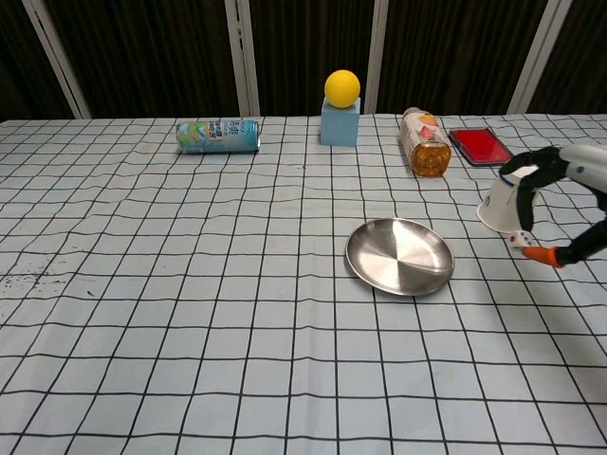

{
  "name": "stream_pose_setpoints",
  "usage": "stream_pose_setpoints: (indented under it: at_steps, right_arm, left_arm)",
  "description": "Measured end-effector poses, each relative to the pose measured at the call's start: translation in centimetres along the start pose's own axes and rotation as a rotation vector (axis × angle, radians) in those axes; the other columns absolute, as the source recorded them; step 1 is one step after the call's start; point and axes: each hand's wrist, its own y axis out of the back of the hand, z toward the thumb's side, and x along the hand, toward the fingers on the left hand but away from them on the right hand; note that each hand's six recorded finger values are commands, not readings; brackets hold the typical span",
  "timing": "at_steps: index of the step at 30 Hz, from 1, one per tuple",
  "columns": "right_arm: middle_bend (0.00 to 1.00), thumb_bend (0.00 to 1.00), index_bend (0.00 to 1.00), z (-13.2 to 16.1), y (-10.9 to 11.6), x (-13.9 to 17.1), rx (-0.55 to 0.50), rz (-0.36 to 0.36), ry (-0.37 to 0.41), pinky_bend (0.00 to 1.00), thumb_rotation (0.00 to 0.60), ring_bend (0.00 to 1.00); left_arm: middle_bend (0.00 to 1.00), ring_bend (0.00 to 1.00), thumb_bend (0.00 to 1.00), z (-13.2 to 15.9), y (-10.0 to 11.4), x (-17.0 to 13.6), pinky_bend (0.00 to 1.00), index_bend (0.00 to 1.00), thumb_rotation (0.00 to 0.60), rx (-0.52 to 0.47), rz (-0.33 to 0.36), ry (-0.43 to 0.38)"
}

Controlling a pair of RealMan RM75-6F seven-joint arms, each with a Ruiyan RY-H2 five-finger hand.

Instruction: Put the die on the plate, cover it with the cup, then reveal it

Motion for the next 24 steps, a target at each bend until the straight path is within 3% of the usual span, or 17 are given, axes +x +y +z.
stream_pose_setpoints:
  at_steps: [6, 12, 24]
  right_arm:
    - [0.14, 0.36, 0.61, 5.2, -2.0, -3.1, -0.008, 0.065, 0.088, 0.00, 0.600, 0.06]
    - [0.14, 0.36, 0.61, 8.0, -4.6, -6.4, -0.033, 0.099, 0.092, 0.00, 0.600, 0.06]
    - [0.15, 0.37, 0.61, 7.0, -6.8, -10.1, 0.046, 0.099, 0.032, 0.00, 0.600, 0.06]
  left_arm:
    - [0.00, 0.00, 0.84, -0.3, 0.3, 0.0, 0.00, 0.14, 0.600, -0.010, 0.011, 0.001]
    - [0.00, 0.00, 0.84, -1.0, 0.8, 0.1, 0.00, 0.14, 0.600, -0.023, 0.017, 0.012]
    - [0.00, 0.00, 0.84, -1.9, 1.5, 0.0, 0.00, 0.14, 0.600, -0.026, 0.037, 0.034]
